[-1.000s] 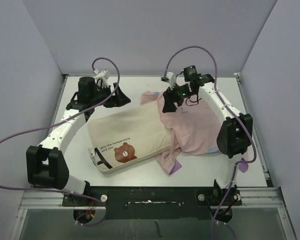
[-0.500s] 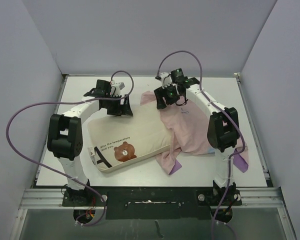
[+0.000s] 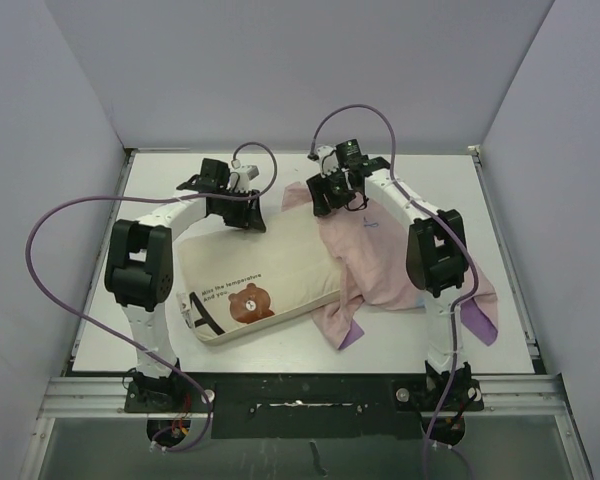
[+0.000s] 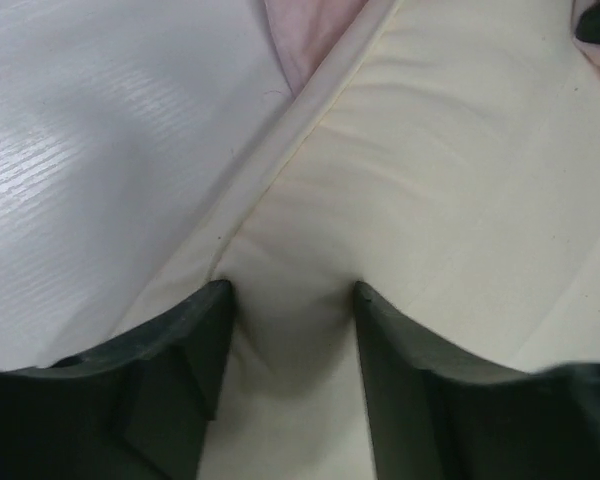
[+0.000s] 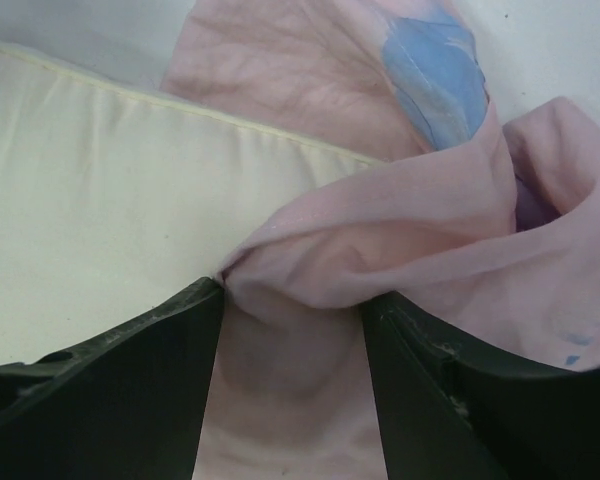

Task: Put the pillow into the pillowcase

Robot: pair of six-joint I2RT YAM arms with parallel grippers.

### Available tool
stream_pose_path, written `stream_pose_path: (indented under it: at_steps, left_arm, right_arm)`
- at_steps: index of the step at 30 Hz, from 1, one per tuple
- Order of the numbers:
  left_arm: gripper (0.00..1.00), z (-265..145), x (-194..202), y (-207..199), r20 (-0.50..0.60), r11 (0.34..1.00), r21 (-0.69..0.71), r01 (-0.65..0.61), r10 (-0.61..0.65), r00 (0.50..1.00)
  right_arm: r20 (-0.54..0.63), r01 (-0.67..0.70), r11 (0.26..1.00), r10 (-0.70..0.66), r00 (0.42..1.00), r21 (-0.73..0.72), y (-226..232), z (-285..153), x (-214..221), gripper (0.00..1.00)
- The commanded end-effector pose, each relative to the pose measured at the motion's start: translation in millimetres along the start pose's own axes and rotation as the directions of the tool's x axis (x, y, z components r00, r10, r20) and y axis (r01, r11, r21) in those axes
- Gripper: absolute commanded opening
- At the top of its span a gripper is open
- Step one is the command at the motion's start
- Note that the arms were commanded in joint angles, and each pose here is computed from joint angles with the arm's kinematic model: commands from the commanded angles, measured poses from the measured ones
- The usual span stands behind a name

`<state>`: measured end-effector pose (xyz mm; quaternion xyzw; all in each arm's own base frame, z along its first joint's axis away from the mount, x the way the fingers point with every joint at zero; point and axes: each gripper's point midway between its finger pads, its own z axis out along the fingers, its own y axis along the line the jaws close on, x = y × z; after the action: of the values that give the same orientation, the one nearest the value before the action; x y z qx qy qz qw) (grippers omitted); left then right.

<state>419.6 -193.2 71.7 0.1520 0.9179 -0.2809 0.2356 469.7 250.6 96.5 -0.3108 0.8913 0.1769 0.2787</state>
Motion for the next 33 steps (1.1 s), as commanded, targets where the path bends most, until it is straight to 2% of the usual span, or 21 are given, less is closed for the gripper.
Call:
stream_pose_path:
  at_steps: [1, 2, 4, 7, 9, 12, 15, 18, 22, 24, 26, 33]
  left_arm:
    - [0.30, 15.4, 2.8, -19.1, -0.005, 0.992, 0.124, -0.017, 0.017, 1.000]
    - [0.20, 15.4, 1.3, -21.4, 0.000, 0.991, 0.137, -0.015, 0.015, 1.000]
    - [0.08, 10.1, -8.3, -33.2, 0.030, 0.982, 0.186, -0.020, 0.014, 0.999]
    - [0.00, -10.3, -37.2, -61.4, 0.153, 0.961, 0.257, -0.106, 0.068, 0.986]
    - [0.00, -35.0, -59.7, -89.3, 0.293, 0.928, 0.291, -0.233, 0.145, 0.945]
    - [0.00, -70.7, -82.4, -126.2, 0.480, 0.867, 0.292, -0.403, 0.232, 0.846]
    - [0.00, -102.2, -91.3, -156.1, 0.616, 0.807, 0.264, -0.528, 0.281, 0.736]
    - [0.00, -129.5, -91.0, -178.7, 0.701, 0.753, 0.243, -0.612, 0.300, 0.648]
    - [0.00, -153.4, -81.8, -201.2, 0.754, 0.706, 0.223, -0.672, 0.312, 0.578]
    - [0.00, -150.1, -72.7, -204.4, 0.752, 0.695, 0.215, -0.686, 0.330, 0.570]
    - [0.00, -140.2, -66.5, -200.6, 0.737, 0.703, 0.218, -0.677, 0.336, 0.586]
    - [0.00, -106.8, -72.9, -190.8, 0.701, 0.739, 0.258, -0.622, 0.300, 0.647]
  right_arm:
    - [0.053, 0.041, 0.999, -0.042, 0.998, 0.013, 3.5, -4.6, -19.5, 0.51]
    - [0.060, 0.048, 0.999, -0.048, 0.997, -0.005, 7.2, -7.4, -22.0, 0.40]
    - [0.084, 0.070, 0.996, -0.066, 0.994, -0.047, 16.4, -15.5, -29.6, 0.23]
    - [0.148, 0.125, 0.980, -0.103, 0.984, -0.151, 38.1, -35.6, -48.2, 0.06]
    - [0.211, 0.177, 0.955, -0.128, 0.969, -0.236, 58.2, -54.5, -63.2, 0.00]
    - [0.298, 0.247, 0.900, -0.141, 0.944, -0.358, 88.2, -82.1, -81.5, 0.00]
    - [0.367, 0.294, 0.848, -0.129, 0.921, -0.440, 109.6, -106.5, -93.9, 0.00]
    - [0.427, 0.327, 0.806, -0.103, 0.898, -0.494, 118.1, -129.8, -102.1, 0.00]
    - [0.438, 0.292, 0.830, -0.065, 0.897, -0.475, 95.5, -138.0, -102.6, 0.00]
    - [0.418, 0.262, 0.837, -0.045, 0.907, -0.480, 85.2, -135.3, -93.8, 0.00]
    - [0.406, 0.264, 0.820, -0.042, 0.913, -0.508, 87.4, -136.3, -83.0, 0.00]
    - [0.471, 0.434, 0.610, -0.111, 0.875, -0.663, 167.2, -174.2, -66.6, 0.00]
